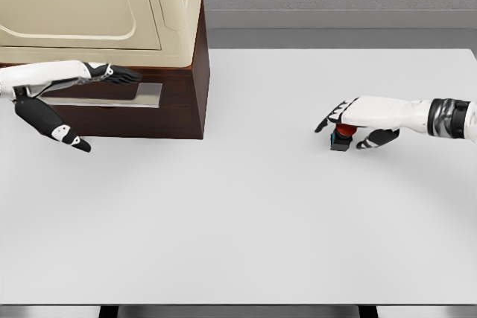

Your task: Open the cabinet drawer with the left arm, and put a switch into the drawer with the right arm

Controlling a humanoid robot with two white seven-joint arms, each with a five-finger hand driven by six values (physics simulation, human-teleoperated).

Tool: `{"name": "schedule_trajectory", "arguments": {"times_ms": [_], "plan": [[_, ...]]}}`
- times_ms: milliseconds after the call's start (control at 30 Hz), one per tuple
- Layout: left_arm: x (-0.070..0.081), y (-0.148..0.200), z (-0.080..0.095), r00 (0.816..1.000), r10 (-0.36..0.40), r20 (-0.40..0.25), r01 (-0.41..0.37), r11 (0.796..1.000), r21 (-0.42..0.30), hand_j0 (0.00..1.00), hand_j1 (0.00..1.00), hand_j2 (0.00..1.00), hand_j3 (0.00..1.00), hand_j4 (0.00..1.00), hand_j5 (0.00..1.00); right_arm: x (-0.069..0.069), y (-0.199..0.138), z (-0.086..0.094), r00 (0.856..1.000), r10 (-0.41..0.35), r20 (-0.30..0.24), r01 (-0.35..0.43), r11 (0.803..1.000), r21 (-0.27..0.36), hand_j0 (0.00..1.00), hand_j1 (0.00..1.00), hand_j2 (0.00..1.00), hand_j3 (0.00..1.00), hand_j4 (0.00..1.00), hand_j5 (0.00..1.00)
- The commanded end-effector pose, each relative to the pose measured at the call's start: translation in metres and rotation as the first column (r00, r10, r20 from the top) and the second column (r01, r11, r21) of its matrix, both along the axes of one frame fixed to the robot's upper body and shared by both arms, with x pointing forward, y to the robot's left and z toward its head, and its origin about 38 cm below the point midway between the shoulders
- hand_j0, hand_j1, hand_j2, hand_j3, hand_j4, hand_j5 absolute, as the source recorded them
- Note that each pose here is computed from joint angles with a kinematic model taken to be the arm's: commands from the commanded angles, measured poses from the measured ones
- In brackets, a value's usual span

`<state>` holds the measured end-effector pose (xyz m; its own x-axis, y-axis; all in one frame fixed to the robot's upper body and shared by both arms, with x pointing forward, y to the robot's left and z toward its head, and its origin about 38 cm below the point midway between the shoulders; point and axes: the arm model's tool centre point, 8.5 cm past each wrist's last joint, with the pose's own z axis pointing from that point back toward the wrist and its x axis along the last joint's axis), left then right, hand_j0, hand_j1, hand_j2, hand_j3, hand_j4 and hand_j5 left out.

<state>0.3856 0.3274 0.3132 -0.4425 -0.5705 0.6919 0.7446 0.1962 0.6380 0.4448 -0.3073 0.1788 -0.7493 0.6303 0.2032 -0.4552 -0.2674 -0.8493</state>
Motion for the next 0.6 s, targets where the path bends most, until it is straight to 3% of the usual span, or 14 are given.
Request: {"name": "schedule_trajectory", "arguments": {"times_ms": [0, 133, 200, 567], "plan": [[0.003, 0.005, -0.001, 1.000, 0.020, -0.006, -0.020, 1.000, 0.000, 1.00, 1.00, 1.00, 1.00, 1.00, 1.00, 0.000, 0.000, 0.000, 1.000, -0.005, -0.002, 0.005, 1.000, 0.006, 0.71, 0.71, 0.71, 0.71, 0.71, 0.71], [0.007, 0.012, -0.001, 0.999, 0.041, -0.004, -0.041, 0.999, 0.008, 1.00, 1.00, 1.00, 1.00, 1.00, 1.00, 0.002, -0.001, 0.004, 1.000, -0.005, 0.006, 0.005, 1.000, 0.006, 0.67, 0.67, 0.67, 0.67, 0.67, 0.67], [0.008, 0.012, -0.004, 0.999, 0.038, 0.016, -0.039, 0.998, 0.050, 1.00, 1.00, 1.00, 1.00, 1.00, 1.00, 0.002, 0.000, 0.005, 1.000, -0.003, 0.008, 0.003, 1.000, 0.006, 0.64, 0.64, 0.64, 0.64, 0.64, 0.64], [0.014, 0.016, -0.015, 0.998, 0.062, -0.009, -0.061, 0.997, 0.040, 1.00, 1.00, 1.00, 1.00, 1.00, 1.00, 0.002, 0.001, 0.005, 1.000, -0.001, 0.007, 0.001, 1.000, 0.004, 0.48, 0.48, 0.48, 0.48, 0.48, 0.48]]}}
